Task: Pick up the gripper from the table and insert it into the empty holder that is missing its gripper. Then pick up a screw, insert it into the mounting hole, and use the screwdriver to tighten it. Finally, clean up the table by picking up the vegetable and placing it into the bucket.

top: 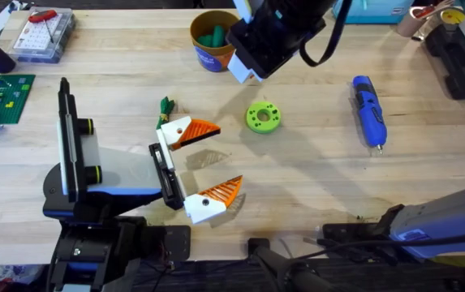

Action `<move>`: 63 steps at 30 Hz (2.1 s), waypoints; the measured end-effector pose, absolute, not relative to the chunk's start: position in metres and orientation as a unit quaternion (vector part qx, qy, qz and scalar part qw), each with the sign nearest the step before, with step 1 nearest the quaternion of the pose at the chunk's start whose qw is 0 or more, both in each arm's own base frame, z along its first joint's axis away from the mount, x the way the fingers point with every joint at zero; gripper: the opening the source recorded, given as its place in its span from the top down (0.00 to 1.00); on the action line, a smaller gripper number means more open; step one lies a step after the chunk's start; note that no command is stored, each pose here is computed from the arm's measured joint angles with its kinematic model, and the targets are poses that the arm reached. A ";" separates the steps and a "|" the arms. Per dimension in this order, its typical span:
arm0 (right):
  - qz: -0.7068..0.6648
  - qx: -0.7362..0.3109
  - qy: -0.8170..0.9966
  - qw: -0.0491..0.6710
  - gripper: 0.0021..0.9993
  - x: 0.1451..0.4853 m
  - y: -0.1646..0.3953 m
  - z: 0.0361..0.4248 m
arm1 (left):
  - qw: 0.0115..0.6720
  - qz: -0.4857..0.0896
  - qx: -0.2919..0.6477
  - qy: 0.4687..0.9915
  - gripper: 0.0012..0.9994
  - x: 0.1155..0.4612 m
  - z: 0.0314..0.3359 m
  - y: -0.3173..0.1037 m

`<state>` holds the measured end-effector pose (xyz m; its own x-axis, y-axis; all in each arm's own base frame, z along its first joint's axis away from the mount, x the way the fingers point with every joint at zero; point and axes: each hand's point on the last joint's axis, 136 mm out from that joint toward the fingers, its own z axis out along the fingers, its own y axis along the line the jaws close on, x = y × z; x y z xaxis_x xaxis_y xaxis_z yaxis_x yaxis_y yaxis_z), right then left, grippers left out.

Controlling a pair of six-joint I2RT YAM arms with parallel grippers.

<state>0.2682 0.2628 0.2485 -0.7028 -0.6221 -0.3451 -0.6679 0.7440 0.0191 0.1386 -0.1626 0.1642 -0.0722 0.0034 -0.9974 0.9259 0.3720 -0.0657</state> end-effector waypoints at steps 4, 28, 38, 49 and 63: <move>0.072 -0.356 0.918 0.158 0.99 0.265 0.265 0.248 | 0.559 -0.412 0.379 0.611 0.01 0.139 0.162 -0.163; 0.001 -0.212 0.968 0.133 1.00 0.283 0.204 0.241 | 0.559 -0.412 0.379 0.612 0.01 0.139 0.162 -0.163; -0.023 -0.170 0.977 0.127 1.00 0.285 0.192 0.208 | 0.559 -0.412 0.379 0.612 0.01 0.139 0.162 -0.163; -0.014 -0.109 0.988 0.113 0.47 0.298 0.180 0.159 | 0.559 -0.412 0.379 0.612 0.01 0.139 0.162 -0.163; -0.003 -0.067 0.994 0.091 0.00 0.296 0.169 0.108 | 0.559 -0.412 0.379 0.612 0.01 0.139 0.162 -0.163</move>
<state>0.2959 0.1689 0.1082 -0.9745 -0.1334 -0.1805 -0.1323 0.9910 -0.0184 0.1386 -0.1625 0.1621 -0.0883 0.0034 -0.9961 0.9243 0.3730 -0.0807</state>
